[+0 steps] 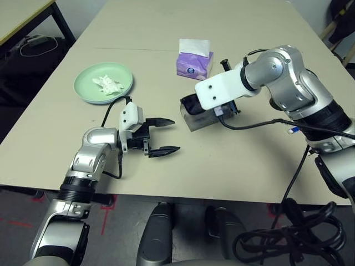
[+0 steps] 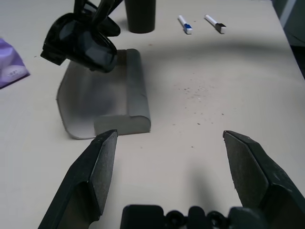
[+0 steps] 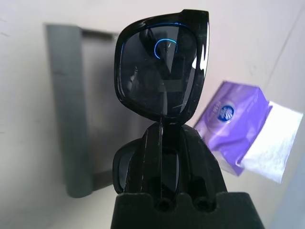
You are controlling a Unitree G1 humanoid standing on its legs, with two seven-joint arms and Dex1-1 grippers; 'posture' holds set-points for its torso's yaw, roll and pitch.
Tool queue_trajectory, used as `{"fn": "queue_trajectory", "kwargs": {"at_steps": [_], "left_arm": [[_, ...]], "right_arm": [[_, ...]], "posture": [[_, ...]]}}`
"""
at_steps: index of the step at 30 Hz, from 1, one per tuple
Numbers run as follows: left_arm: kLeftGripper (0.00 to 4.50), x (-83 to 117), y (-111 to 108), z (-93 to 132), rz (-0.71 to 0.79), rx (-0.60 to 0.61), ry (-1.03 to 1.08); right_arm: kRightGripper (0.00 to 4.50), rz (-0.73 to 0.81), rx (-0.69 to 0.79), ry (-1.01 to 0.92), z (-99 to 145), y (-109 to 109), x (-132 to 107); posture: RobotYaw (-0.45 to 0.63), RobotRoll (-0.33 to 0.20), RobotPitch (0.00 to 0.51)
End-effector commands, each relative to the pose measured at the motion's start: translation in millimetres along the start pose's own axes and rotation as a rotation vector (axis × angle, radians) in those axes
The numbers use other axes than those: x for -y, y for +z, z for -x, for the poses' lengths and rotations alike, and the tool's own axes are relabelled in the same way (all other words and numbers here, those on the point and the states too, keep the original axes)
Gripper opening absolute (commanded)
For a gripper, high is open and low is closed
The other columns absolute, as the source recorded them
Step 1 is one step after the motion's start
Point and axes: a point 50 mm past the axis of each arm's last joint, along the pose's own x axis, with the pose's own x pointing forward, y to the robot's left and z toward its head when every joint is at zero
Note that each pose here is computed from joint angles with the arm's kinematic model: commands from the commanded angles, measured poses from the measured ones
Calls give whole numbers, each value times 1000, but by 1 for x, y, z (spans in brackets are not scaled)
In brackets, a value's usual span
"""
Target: Organize and tidy the items on the table.
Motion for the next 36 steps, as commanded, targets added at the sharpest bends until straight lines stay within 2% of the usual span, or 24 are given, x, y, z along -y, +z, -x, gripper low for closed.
{"fn": "queue_trajectory", "kwargs": {"at_steps": [1, 7, 21, 36], "left_arm": [[4500, 3, 5, 1, -1, 5, 8], [4500, 3, 11, 0, -7, 10, 16], [4500, 1, 13, -3, -12, 10, 5], [4500, 3, 12, -2, -9, 7, 11]], "right_arm": [[365, 30, -19, -10, -6, -2, 2], [365, 30, -14, -5, -13, -2, -3], [365, 8, -14, 45, -10, -3, -22], [365, 11, -30, 68, -19, -6, -28]], "posture": [[245, 0, 150], [249, 0, 150], [228, 0, 150], [239, 0, 154]]}}
